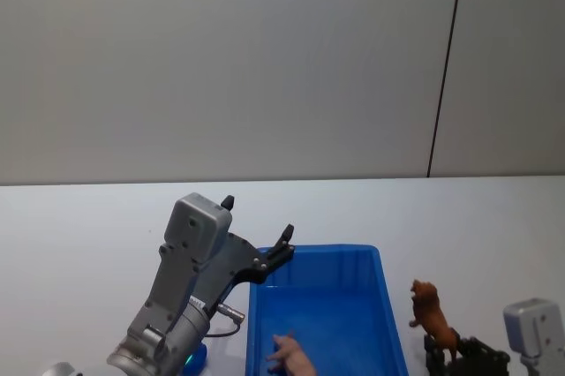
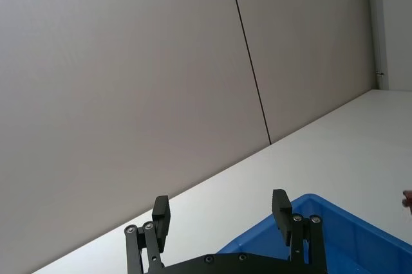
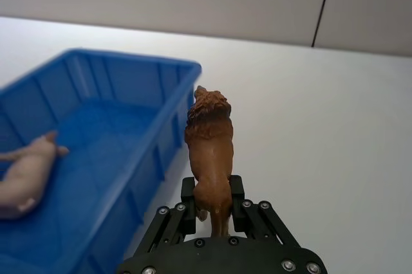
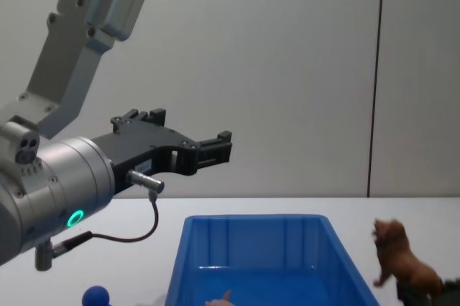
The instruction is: Pick up the two dolls from the table and place them into the box.
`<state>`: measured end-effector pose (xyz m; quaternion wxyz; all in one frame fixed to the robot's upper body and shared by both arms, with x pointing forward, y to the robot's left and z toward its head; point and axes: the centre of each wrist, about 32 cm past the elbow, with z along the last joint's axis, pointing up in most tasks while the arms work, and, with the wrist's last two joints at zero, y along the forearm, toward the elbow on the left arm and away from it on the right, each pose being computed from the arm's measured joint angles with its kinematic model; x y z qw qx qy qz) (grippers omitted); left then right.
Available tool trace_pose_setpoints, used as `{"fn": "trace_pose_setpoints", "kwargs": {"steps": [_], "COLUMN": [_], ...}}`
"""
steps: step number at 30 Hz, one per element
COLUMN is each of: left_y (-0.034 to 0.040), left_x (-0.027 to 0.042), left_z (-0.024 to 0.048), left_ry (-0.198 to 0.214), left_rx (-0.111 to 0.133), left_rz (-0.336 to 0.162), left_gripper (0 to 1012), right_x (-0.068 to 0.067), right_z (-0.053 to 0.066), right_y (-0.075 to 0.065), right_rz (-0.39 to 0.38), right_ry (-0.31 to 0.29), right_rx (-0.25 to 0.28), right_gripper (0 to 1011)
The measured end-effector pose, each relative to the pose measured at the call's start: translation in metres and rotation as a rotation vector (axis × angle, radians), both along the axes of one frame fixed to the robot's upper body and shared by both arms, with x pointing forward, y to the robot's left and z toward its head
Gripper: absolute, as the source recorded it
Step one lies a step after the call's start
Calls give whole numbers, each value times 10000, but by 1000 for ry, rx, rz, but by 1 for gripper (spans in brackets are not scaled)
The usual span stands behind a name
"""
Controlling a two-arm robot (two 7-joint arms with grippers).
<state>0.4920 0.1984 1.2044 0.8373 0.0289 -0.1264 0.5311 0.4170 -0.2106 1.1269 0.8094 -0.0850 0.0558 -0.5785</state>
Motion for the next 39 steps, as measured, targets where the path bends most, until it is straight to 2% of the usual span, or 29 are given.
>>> {"fn": "trace_pose_setpoints", "kwargs": {"steps": [4, 5, 7, 13, 22, 24, 27, 30, 39], "left_y": [0, 0, 0, 0, 0, 0, 0, 0, 0], "left_x": [0, 0, 0, 0, 0, 0, 0, 0, 0], "left_z": [0, 0, 0, 0, 0, 0, 0, 0, 0], "left_ry": [0, 0, 0, 0, 0, 0, 0, 0, 0], "left_rx": [0, 0, 0, 0, 0, 0, 0, 0, 0], "left_rz": [0, 0, 0, 0, 0, 0, 0, 0, 0], "left_gripper": [1001, 1001, 1001, 1001, 1001, 1001, 1001, 1001, 1001], "right_x": [21, 43, 51, 166, 385, 444, 511, 565, 622], "right_z": [72, 130, 147, 302, 377, 379, 372, 362, 352], "right_y": [4, 11, 14, 75, 212, 247, 289, 320, 344], "right_rz": [25, 48, 56, 141, 233, 250, 264, 270, 241], "right_ry": [-34, -59, -67, -125, -145, -143, -136, -129, -132], "right_rx": [10, 18, 21, 49, 71, 73, 74, 72, 66], "right_gripper": [287, 288, 288, 288, 311, 344, 486, 564, 815]}}
